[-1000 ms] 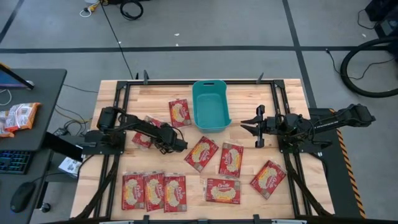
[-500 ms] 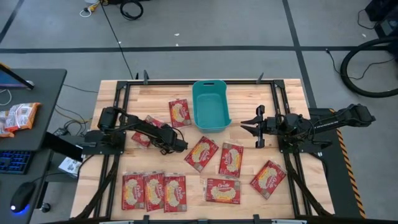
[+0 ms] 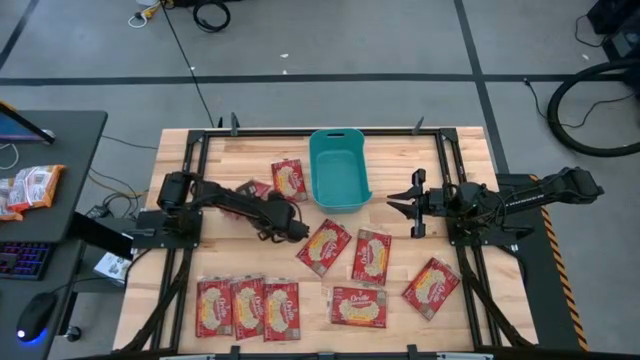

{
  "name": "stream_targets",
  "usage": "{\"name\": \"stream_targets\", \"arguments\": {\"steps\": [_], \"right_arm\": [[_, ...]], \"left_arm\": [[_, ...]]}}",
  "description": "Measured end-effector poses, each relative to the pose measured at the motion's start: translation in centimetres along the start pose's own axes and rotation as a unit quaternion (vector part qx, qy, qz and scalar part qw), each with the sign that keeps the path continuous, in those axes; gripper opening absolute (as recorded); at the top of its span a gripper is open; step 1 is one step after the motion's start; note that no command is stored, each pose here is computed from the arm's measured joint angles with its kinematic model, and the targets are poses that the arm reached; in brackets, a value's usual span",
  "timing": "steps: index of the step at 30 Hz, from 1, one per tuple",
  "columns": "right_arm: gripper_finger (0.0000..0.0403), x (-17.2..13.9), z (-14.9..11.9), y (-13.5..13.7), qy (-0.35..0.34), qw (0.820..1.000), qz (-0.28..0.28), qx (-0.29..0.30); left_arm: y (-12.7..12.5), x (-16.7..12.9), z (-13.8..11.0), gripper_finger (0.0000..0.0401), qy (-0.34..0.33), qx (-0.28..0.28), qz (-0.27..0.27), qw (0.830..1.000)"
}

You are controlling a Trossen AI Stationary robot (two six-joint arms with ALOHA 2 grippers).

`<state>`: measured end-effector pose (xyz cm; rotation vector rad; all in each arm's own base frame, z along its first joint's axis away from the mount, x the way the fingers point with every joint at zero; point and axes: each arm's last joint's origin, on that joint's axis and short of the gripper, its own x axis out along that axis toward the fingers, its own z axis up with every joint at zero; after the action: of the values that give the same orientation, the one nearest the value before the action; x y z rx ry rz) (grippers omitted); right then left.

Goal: Sort popcorn bags into baskets
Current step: Put the red popcorn bag into the green bin

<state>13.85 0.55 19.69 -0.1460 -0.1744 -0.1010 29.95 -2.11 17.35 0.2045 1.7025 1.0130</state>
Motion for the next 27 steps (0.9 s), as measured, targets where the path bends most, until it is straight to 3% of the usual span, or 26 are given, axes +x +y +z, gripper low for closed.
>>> {"name": "stream_targets", "arguments": {"steps": [8,13,20,27], "right_arm": [[0.0073,0.0,0.0,0.0,0.002,1.000,0.000,0.003],[0.0073,0.0,0.0,0.0,0.002,1.000,0.000,0.003],[0.0073,0.0,0.0,0.0,0.002,1.000,0.000,0.003],[0.0073,0.0,-0.1,0.0,0.003,1.000,-0.001,0.004]], "left_arm": [[4.3,-4.5,1.0,0.0001,-0.114,0.016,0.018,0.993],[7.1,-6.5,1.4,0.0001,-0.203,0.003,0.046,0.978],[7.2,-7.2,3.5,0.0001,-0.271,0.148,0.100,0.946],[7.7,-7.2,6.6,0.0001,-0.314,0.236,0.119,0.912]]}}
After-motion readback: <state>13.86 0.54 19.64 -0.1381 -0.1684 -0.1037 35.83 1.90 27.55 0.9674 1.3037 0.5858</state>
